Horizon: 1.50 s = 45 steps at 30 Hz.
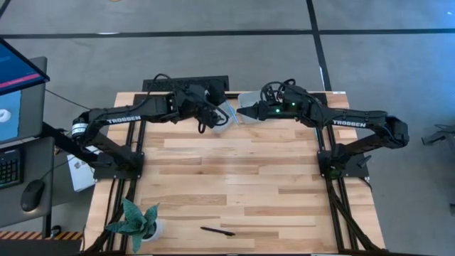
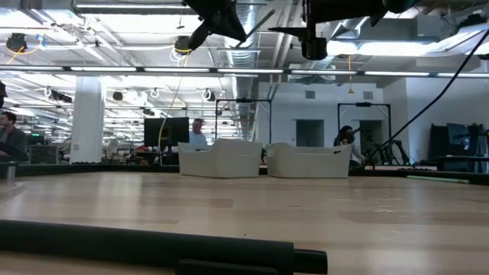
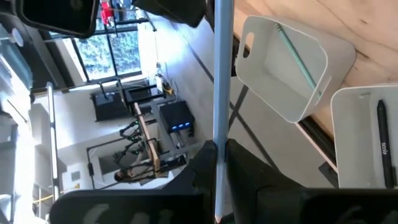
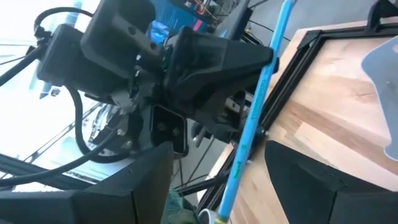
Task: Sort pens & pencils
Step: Put the light blue pencil into the right gray bin
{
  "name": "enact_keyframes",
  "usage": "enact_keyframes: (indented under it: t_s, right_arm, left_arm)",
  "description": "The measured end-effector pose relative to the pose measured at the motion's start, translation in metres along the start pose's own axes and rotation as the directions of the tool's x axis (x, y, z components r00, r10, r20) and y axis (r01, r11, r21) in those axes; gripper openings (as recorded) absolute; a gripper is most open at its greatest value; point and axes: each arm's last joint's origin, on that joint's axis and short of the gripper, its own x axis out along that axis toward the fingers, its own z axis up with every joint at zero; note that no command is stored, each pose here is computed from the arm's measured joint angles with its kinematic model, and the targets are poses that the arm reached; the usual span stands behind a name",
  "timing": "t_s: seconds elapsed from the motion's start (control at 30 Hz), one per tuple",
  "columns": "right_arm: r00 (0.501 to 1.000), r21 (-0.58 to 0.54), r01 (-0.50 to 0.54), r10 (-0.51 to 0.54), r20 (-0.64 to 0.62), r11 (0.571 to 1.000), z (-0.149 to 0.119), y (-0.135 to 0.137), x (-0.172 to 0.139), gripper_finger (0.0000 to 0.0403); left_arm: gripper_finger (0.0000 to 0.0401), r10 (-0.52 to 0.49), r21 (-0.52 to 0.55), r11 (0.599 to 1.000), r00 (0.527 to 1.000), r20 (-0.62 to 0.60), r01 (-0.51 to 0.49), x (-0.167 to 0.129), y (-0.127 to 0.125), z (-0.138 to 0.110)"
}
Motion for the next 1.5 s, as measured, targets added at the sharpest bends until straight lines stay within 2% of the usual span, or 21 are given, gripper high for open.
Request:
enact_keyframes:
  t_s: [0.3, 0.53, 0.8, 0.97, 1.3, 1.5]
  right_arm:
    - [0.998, 0.059, 0.044, -0.041, -0.047, 0.997, -0.008, -0.019, 0.02, 0.0276]
    - [0.995, 0.054, -0.074, 0.077, -0.061, 0.996, -0.011, -0.019, 0.034, 0.0276]
    - [0.995, 0.052, -0.074, 0.077, -0.061, 0.996, -0.01, -0.019, 0.034, 0.0266]
    - [0.995, 0.052, -0.073, 0.076, -0.059, 0.996, -0.01, -0.019, 0.034, 0.0225]
    - [0.995, 0.053, -0.073, 0.077, -0.066, 0.996, -0.01, -0.02, 0.034, 0.0105]
    - [0.995, 0.067, -0.061, 0.066, -0.071, 0.996, -0.011, -0.021, 0.034, 0.0066]
  left_arm:
    - [0.0009, 0.04, 0.002, 0.999, 0.999, 0.027, -0.04, -0.003, 0.003, 0.009]
    - [0.0009, 0.027, 0.001, 1.0, 0.999, 0.026, -0.027, -0.003, 0.002, 0.009]
    - [0.0009, -0.012, 0.018, 1.0, 1.0, -0.002, 0.012, -0.003, -0.002, 0.008]
    - [0.0009, -0.035, 0.026, 0.999, 0.999, -0.018, 0.035, -0.003, -0.004, 0.007]
    - [0.0009, -0.025, 0.009, 1.0, 1.0, -0.019, 0.025, -0.002, -0.003, 0.006]
    - [0.0009, -0.017, -0.003, 1.0, 0.999, -0.029, 0.017, -0.003, -0.002, 0.004]
